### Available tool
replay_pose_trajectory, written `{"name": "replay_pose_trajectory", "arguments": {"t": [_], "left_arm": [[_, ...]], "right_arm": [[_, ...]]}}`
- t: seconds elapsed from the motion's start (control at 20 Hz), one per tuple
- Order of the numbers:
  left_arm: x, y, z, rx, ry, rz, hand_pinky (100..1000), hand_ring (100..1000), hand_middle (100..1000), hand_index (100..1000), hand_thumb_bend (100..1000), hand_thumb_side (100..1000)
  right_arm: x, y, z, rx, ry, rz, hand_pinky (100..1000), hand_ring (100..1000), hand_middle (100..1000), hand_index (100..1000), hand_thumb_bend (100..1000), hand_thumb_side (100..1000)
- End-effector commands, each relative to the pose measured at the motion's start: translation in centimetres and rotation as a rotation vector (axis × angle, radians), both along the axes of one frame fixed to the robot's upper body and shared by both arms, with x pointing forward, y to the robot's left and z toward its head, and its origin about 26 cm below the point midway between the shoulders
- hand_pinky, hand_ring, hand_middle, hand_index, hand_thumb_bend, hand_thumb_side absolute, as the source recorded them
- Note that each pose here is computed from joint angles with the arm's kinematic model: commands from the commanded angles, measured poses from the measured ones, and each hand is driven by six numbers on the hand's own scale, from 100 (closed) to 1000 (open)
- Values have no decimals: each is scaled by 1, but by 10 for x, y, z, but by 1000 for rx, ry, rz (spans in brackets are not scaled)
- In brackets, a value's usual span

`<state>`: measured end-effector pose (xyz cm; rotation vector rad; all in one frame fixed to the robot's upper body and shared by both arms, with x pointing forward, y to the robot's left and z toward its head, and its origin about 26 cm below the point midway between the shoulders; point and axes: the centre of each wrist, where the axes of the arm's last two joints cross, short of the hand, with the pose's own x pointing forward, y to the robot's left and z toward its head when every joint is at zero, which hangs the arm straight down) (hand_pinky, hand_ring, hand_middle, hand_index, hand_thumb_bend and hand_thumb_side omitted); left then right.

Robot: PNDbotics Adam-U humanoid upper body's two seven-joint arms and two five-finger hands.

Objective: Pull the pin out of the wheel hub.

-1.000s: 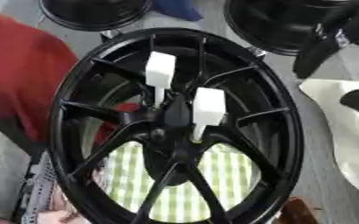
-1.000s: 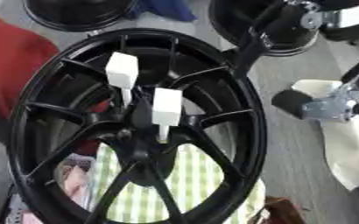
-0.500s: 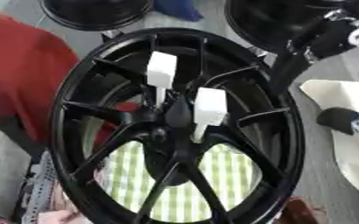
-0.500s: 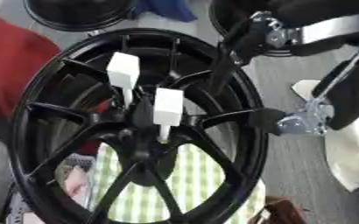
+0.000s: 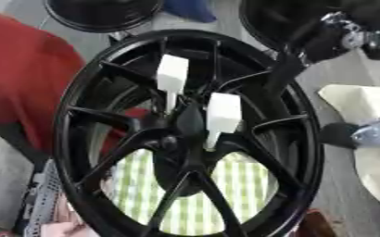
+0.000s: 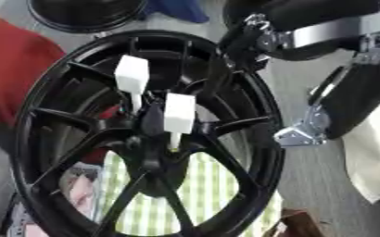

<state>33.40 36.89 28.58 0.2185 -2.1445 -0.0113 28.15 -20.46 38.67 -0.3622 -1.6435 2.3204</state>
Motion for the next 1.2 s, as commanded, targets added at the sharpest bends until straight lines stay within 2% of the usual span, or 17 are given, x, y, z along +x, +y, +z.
{"name": "replay_pose_trajectory", "arguments": {"t": [0.05,0.6,1.2], "left_arm": [[-3,2,10,29,-21,7,790,695,566,768,296,440],[-2,3,6,24,-10,13,791,695,567,768,292,443],[0,3,4,18,0,11,792,695,567,766,287,448]], "right_arm": [[-5,4,7,11,-35,-24,779,782,771,841,284,361],[-5,27,0,100,-39,-193,770,791,780,855,323,382],[8,42,-14,138,59,-345,758,789,777,882,386,423]]}}
